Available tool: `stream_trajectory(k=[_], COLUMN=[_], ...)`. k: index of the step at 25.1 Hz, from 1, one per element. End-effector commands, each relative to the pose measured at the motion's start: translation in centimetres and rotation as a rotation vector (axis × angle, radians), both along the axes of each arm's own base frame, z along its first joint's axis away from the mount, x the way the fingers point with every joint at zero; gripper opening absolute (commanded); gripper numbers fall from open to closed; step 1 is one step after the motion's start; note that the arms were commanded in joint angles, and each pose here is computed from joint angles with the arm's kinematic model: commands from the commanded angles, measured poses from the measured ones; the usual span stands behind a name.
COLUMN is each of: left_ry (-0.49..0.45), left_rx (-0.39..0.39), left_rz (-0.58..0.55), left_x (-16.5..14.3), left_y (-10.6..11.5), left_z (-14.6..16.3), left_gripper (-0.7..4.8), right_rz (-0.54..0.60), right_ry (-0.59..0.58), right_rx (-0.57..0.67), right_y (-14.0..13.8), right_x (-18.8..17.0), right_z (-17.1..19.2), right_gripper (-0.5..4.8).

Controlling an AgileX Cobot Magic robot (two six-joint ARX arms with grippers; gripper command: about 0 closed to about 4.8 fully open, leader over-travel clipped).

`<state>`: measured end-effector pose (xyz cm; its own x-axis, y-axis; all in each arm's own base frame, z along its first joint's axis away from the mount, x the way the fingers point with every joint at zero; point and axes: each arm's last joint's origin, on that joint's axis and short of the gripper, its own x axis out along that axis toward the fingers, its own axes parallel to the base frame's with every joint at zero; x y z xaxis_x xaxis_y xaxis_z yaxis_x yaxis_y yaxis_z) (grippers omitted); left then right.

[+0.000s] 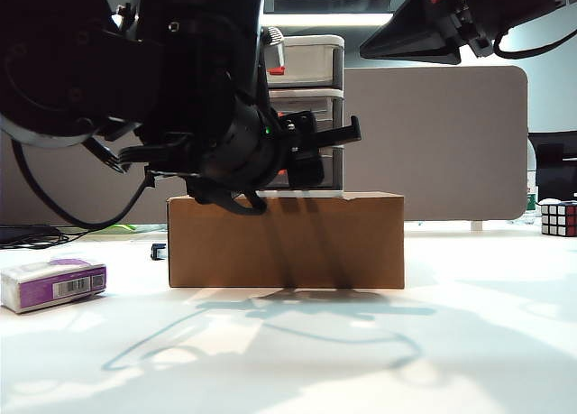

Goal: Open the third layer of the drawer on the table, pick up a pack of napkins on the table and put it in, and finally close the drawer.

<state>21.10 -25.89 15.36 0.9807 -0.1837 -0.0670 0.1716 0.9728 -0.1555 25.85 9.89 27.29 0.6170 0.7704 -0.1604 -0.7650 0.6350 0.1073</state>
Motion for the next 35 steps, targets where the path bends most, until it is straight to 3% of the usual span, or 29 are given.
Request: stream_trajectory(k=[1,17,30,35], left_ry=[-0.010,-0.010,-0.051,-0.046], left_rx=[-0.013,-0.015,0.038,0.043], left_rz=[-0.017,-0.050,-0.025,-0.029], left_x=[0.31,1.16,1.19,1.18], left_y=[0.06,0.33,0.38,0.37], left_z=[0.27,0.31,0.67,0.60], left_gripper=[1.58,1.52,1.51,1.08], right_rz=[0.004,0.006,0.006,0.006], right_ry=[-0.035,-0.043,-0.042,-0.038], right_rx=[0.008,0.011,0.010,0.009], right_y=[0.04,0.06,0.06,0.09], right_x=[0.01,0.02,0.03,0.11], right_z=[0.52,0.59,0.57,0.45], right_gripper=[-0.06,-0.06,-0.06,-0.06])
